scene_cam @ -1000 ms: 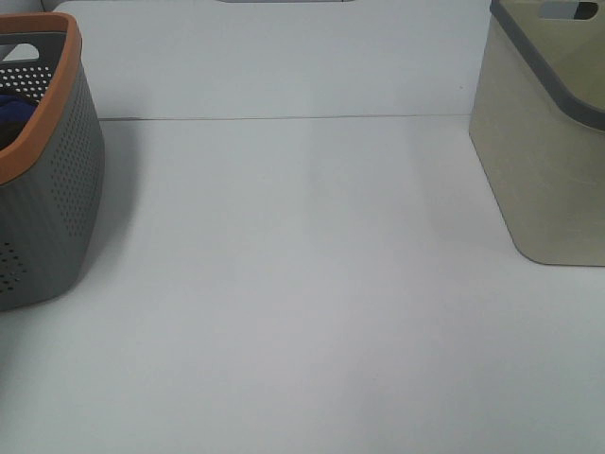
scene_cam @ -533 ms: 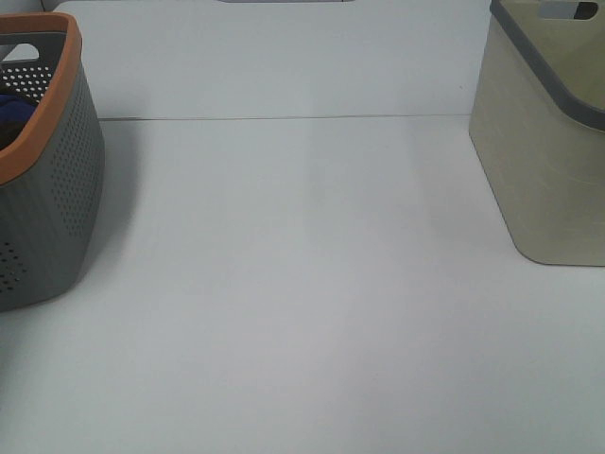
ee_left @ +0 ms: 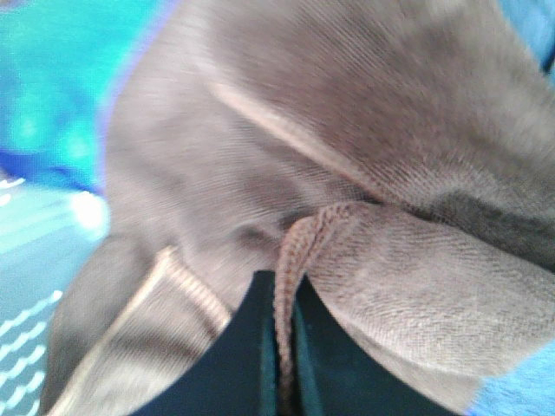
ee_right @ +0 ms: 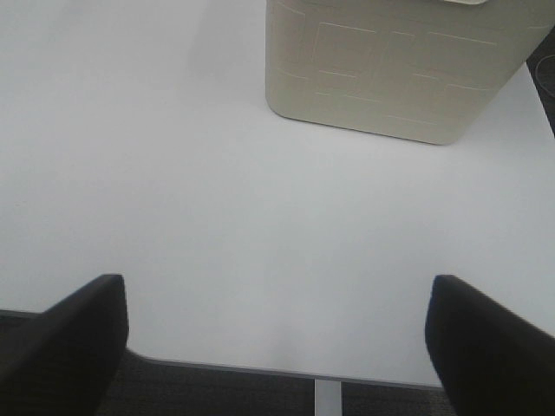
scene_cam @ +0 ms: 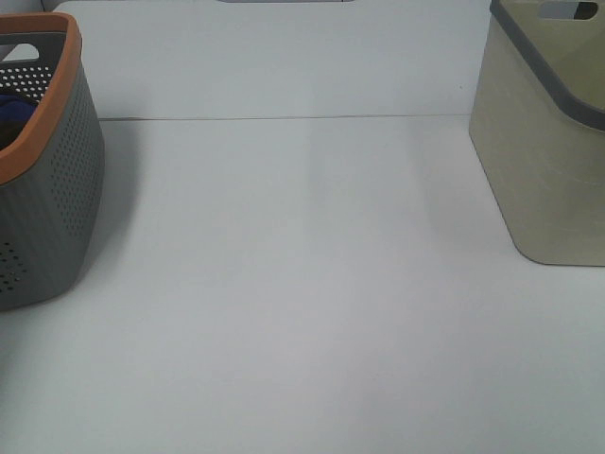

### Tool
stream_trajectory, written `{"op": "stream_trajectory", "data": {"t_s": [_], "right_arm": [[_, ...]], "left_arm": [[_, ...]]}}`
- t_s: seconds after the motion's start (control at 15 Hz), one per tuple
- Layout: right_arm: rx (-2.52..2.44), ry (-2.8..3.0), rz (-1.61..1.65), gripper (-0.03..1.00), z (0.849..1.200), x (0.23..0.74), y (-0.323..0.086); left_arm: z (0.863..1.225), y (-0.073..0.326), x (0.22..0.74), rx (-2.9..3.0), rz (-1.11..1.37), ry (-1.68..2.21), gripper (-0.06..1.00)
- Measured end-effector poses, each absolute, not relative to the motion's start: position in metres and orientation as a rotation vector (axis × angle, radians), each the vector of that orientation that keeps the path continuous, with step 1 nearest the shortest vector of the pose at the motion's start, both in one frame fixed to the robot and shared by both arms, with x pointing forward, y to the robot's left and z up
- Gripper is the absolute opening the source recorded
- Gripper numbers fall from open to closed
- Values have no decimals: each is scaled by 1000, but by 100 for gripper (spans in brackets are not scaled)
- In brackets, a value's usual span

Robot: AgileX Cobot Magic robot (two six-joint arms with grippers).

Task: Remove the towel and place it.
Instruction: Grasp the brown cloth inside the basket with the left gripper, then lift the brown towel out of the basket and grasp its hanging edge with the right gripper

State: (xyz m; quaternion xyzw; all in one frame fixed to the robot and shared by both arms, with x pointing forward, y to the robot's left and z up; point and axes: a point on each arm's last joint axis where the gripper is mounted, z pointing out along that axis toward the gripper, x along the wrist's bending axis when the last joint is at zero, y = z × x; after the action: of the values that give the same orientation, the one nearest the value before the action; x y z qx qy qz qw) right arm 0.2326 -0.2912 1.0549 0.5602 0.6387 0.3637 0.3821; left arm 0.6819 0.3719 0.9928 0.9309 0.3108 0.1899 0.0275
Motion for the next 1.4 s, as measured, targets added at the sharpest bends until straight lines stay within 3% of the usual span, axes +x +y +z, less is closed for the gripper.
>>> {"op": "stream_trajectory", "data": {"t_s": [0.4,0.73,0.8,0.87,1.0,1.4], "right_arm": [[1429,1629,928,91,1055,233,-291],[1429,1629,928,91,1055,233,-291],[1429,1629,928,91,1055,233,-291],[1429,1629,928,91,1055,233,-291],[1429,1629,928,91,1055,233,-291],[1429,1629,928,91,1055,233,-291]], "left_arm": [[1058,358,647,2834,555,1026,0],[1137,345,605,2648,745,1042,0],[1176,338,578,2565,867,1008,0],[1176,338,578,2565,867,1008,0],[1223,329,534,2448,1031,954,0],[1262,301,492,2250,1056,684,0]]}}
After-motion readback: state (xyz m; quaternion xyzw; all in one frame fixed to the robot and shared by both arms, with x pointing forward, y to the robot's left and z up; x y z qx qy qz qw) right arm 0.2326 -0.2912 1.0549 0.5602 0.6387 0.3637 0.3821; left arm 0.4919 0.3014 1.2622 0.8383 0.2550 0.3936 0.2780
